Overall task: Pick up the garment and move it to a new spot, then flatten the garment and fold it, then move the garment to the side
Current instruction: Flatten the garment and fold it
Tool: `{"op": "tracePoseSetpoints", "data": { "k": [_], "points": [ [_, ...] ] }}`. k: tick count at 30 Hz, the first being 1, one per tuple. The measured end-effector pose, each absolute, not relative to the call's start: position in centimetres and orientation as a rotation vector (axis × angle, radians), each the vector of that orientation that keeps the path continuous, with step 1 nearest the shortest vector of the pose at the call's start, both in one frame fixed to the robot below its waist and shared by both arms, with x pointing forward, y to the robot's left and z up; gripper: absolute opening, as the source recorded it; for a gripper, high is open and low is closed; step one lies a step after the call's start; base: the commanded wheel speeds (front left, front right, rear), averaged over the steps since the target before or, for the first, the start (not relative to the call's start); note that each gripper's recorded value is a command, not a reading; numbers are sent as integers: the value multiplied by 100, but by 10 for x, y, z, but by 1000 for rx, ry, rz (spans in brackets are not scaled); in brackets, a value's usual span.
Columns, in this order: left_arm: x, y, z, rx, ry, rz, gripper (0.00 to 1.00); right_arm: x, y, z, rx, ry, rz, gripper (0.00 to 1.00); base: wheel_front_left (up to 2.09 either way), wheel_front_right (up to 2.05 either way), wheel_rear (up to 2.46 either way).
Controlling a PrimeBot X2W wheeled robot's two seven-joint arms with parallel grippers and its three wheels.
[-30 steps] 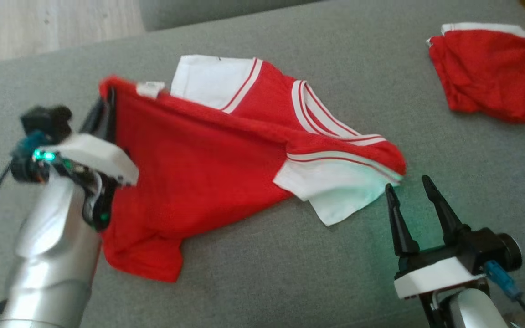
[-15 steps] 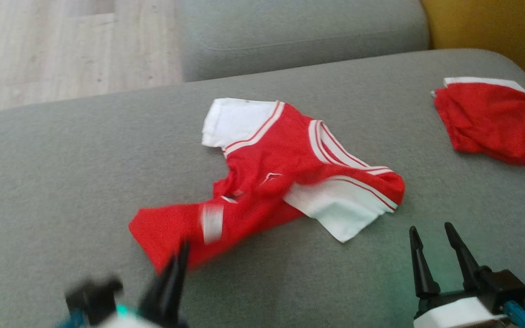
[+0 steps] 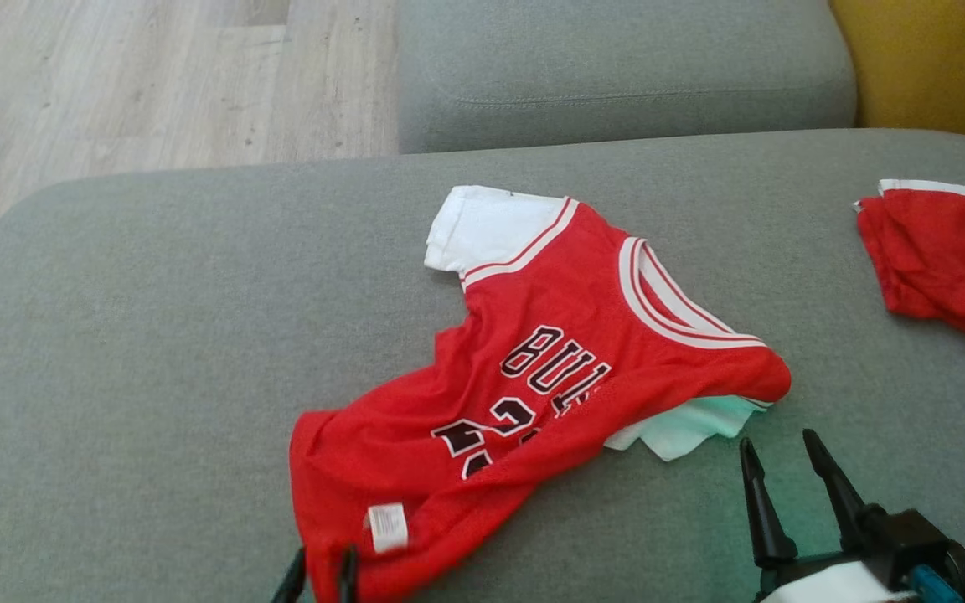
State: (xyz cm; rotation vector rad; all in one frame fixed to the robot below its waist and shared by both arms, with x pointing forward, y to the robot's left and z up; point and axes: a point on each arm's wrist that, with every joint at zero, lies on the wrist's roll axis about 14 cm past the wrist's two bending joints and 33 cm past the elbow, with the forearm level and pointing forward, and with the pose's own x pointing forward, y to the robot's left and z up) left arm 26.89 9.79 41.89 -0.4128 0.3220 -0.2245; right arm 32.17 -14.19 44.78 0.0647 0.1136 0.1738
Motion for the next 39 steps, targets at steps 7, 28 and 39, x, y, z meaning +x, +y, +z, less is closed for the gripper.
{"op": "tracePoseSetpoints", "data": {
  "k": [7, 28, 39],
  "points": [
    [261, 116, 398, -358, 402, -190, 100, 320, -146, 446, 65, 120, 158, 100, 0, 0, 0],
    [339, 118, 376, -272, 580, -152, 100, 308, -163, 436, 77, 153, 91, 100, 0, 0, 0],
    [350, 79, 368, -348, 658, -294, 0, 314, -172, 437, 75, 153, 60, 100, 0, 0, 0]
  ]
}}
